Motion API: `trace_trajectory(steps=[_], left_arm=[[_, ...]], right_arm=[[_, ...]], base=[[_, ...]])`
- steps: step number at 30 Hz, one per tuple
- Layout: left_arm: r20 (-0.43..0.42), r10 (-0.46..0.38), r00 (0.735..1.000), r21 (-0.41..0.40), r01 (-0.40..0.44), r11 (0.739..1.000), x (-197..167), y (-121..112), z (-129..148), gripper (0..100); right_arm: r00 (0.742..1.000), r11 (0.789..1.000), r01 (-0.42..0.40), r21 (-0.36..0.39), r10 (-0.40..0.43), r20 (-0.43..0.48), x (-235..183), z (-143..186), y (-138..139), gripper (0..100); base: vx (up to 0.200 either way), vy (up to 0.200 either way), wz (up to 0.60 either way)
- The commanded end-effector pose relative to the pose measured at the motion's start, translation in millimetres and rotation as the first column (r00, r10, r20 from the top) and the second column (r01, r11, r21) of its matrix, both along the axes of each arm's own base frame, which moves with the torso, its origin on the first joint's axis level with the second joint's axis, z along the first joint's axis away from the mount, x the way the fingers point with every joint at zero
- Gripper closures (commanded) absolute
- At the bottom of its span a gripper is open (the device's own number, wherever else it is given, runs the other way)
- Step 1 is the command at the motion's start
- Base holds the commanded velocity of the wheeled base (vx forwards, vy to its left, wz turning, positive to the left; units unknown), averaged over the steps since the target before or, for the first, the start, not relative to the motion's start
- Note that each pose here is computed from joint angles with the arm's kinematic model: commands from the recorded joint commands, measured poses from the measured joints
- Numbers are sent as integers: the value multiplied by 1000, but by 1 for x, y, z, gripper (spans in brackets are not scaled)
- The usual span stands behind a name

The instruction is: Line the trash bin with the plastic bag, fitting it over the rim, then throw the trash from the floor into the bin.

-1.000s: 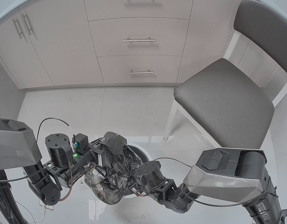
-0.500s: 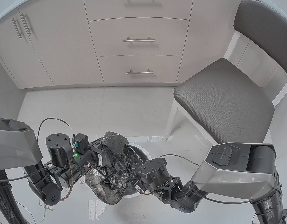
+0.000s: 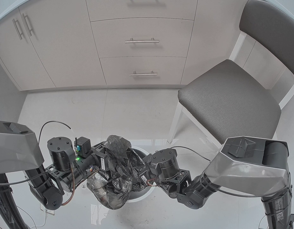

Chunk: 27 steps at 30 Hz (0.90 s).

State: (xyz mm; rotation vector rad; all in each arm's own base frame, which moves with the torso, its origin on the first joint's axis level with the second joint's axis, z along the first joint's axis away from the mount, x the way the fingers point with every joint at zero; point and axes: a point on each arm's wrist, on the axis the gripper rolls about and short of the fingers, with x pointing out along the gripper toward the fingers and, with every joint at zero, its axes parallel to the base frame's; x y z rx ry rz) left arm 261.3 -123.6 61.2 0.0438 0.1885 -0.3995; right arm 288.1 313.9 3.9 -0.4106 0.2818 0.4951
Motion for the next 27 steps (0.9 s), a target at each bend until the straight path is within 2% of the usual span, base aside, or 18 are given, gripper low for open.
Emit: trace_trajectory(steps=[1,8,18,27], left_arm=[[0,-1,1000,-1,1,1000,0,0,0,100],[2,1,1000,-2,-1,1000,-1,0,1,100],[6,-1,1000,-4,1,1000,1,-1,1,100],[3,-1,1000,-3,1,1000,1,-1,0,100]], right_arm=[[999,999,40,37,-41,29,17,-2,8,0],[999,999,48,17,-48,8,24,-27,14,0],[994,994,111,-3,-111,-8,46,-45,-4,0],[993,993,113,-30,-114,-31,46,-63,-7,0]], base=[[0,0,0],[0,0,0],[0,0,0],[0,0,0]])
